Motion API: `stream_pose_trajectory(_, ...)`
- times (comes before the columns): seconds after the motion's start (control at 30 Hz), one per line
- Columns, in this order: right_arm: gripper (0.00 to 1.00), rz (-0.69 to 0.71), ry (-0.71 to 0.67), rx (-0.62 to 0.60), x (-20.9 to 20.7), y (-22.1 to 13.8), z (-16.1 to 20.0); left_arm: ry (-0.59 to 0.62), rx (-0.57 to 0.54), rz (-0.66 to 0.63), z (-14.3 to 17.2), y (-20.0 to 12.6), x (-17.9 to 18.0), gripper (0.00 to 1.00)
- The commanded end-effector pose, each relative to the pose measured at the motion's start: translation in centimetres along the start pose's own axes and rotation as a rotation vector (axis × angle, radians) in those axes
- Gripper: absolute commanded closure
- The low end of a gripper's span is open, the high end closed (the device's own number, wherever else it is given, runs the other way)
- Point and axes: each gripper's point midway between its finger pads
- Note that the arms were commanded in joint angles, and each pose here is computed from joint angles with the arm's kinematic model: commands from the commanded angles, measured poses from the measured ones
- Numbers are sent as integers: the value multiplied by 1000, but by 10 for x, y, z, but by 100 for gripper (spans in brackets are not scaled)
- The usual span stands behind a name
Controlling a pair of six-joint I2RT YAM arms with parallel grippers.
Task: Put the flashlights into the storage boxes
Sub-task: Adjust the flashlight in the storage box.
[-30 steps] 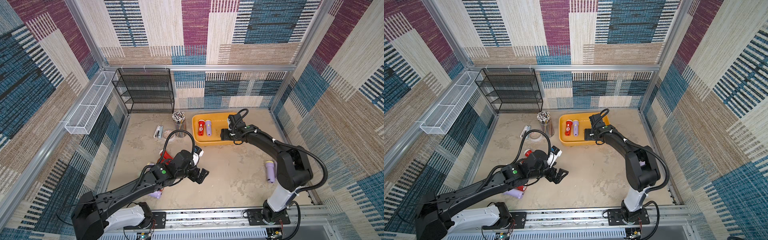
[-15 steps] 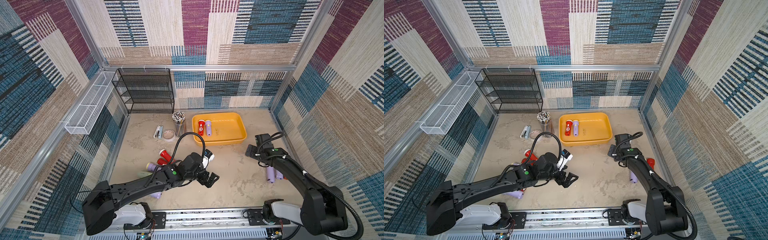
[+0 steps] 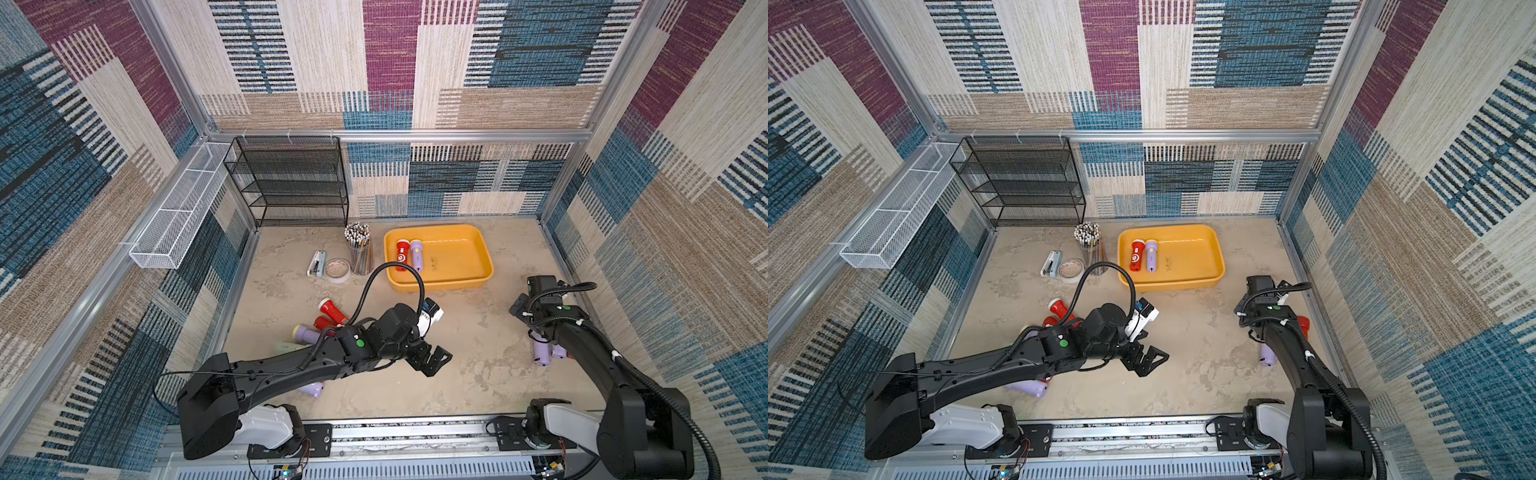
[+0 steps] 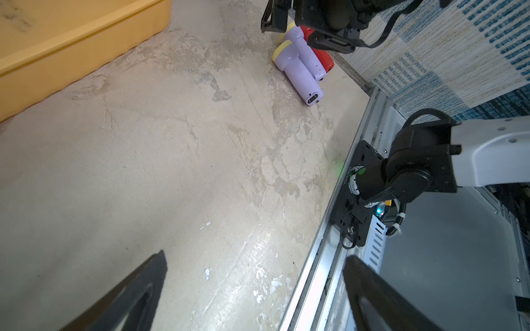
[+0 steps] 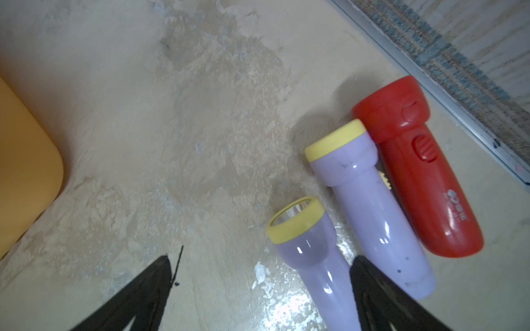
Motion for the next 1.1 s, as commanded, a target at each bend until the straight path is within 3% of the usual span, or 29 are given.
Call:
stream_pose_trajectory(0.0, 0, 34, 48, -38, -7, 0, -5, 23, 11, 4, -2, 5, -5, 1)
stream_pose_trajectory(0.17, 0, 75, 111, -60, -24, 2, -3, 35, 45, 7, 2, 17, -10, 1)
stream_pose_trajectory(0.5, 0, 64, 134, -42, -32, 5, -6, 81, -16, 15, -14, 13, -22, 1)
stream_pose_trajectory(0.67, 0, -16, 99, 39, -19, 0, -9, 96, -23, 13, -13, 15, -20, 1)
stream_pose_trajectory(0.83, 0, -40, 89, 195, -8, 8, 5, 110, -57, 35, -10, 10, -18, 1)
stream_pose_trajectory(1.07, 0, 7, 118, 220, -17, 11, 17, 138, -107, 21, -5, -9, -10, 1)
Point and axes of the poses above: each gripper's point midway between its finger pads, its own y axis out along the fingers, its own x axis along the line the jaws close on, z = x × y, and after that the axes turned 14 degrees about -y, right-handed
